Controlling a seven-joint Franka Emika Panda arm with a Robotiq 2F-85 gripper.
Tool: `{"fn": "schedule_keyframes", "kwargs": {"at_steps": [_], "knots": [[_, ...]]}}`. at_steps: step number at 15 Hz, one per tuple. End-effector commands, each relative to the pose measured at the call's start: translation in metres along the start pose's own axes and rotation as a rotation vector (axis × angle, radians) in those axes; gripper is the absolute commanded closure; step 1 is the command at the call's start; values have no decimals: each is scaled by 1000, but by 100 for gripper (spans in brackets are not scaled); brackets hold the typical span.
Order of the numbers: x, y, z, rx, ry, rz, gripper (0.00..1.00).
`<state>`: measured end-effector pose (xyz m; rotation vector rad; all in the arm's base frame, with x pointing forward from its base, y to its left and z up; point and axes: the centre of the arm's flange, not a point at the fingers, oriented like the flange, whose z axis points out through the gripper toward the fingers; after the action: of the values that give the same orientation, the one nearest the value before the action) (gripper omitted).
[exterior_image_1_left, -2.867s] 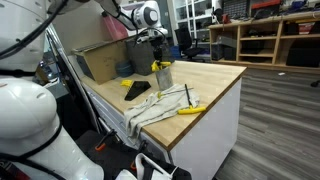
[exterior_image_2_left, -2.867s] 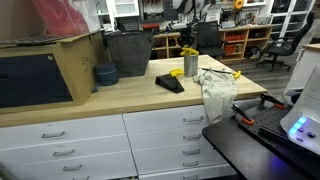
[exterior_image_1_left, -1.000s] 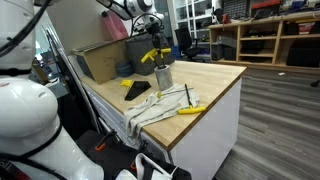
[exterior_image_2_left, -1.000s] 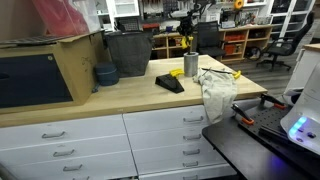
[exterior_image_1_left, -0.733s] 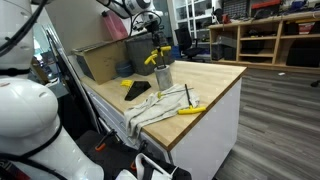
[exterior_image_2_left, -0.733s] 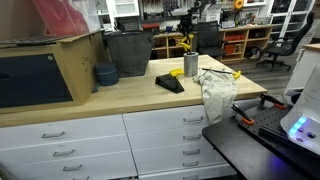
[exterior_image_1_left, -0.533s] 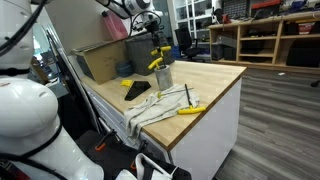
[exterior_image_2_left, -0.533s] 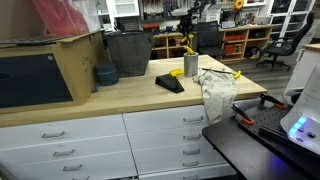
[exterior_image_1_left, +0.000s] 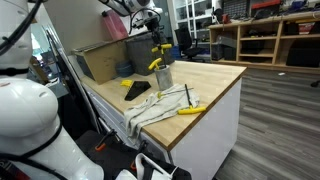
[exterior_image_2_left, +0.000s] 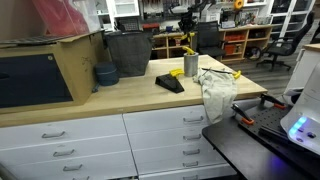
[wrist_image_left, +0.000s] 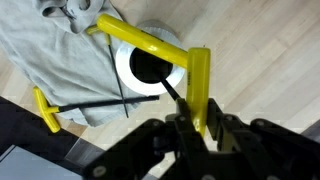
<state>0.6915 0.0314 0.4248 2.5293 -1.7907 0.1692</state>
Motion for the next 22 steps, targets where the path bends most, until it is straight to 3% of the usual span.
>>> {"fn": "schedule_keyframes", "kwargs": {"at_steps": [1, 9, 12, 17, 22], "knots": [[12, 16, -50, 72, 51, 103, 94], [10, 26, -123, 248, 148, 384, 94], [-4, 14, -131, 273, 132, 436, 94], [-44, -11, -132, 284, 74, 455, 94], [-82, -26, -120, 286, 37, 385, 94]]}}
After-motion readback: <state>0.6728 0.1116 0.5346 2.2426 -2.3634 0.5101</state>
